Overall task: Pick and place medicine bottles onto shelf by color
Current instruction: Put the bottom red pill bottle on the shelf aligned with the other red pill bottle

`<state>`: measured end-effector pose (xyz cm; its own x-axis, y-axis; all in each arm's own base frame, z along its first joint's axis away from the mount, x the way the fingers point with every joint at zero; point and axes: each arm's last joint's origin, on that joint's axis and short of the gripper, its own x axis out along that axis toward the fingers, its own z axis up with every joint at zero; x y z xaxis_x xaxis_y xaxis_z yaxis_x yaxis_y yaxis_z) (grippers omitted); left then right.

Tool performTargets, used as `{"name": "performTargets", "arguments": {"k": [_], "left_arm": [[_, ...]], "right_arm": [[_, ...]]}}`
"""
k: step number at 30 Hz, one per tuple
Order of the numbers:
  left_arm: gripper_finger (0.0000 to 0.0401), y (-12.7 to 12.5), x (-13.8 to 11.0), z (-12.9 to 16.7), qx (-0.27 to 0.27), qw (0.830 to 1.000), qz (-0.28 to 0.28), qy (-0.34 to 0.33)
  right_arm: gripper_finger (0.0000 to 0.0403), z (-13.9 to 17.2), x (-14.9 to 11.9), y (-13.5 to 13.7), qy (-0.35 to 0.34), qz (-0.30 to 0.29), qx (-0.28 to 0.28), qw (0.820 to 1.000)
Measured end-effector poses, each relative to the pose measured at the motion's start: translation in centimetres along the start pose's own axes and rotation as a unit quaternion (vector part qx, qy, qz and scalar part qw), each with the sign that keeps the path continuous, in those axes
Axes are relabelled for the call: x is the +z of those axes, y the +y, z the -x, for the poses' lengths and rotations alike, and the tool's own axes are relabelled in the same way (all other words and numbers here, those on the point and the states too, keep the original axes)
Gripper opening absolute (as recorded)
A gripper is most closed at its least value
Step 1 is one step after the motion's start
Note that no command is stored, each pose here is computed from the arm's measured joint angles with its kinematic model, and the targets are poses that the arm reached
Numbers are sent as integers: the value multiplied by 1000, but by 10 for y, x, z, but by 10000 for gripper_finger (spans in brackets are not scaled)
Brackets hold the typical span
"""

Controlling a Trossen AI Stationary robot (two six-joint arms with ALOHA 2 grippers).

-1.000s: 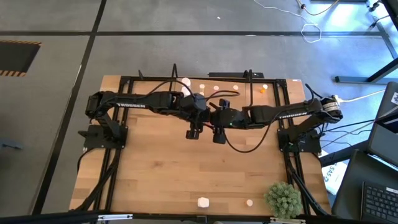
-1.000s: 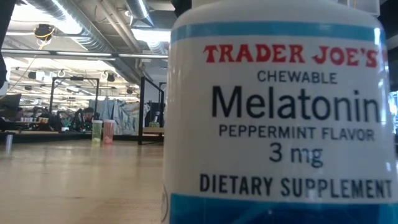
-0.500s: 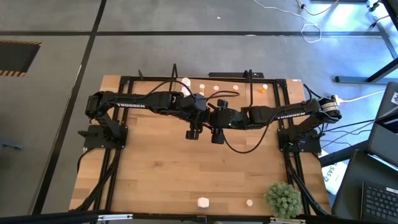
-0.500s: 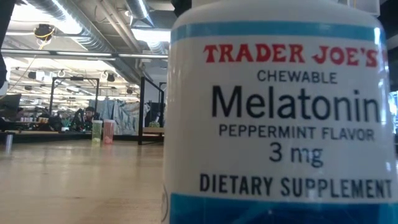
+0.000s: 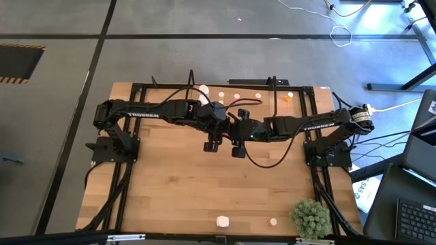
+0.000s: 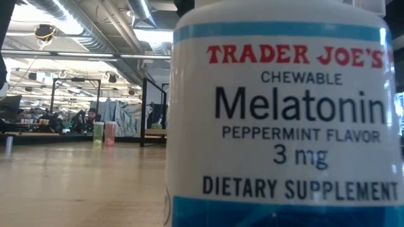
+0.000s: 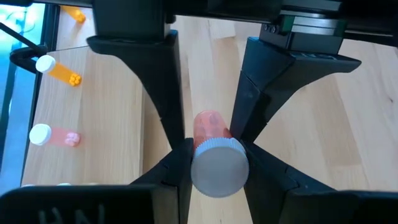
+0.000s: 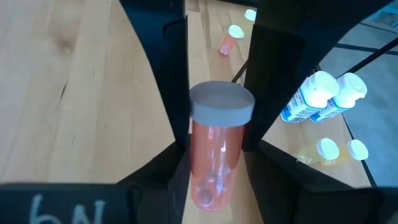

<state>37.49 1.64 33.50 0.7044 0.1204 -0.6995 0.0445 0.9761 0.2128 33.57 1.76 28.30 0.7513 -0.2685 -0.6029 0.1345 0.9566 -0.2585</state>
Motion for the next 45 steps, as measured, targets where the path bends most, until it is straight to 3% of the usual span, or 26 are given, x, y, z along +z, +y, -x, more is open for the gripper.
{"name": "performTargets", "arguments": {"k": [45], "left_arm": [[108, 1, 1, 0, 18, 1000, -14, -5]], "right_arm": [[135, 0, 0, 0, 0, 0, -3, 1000]]}}
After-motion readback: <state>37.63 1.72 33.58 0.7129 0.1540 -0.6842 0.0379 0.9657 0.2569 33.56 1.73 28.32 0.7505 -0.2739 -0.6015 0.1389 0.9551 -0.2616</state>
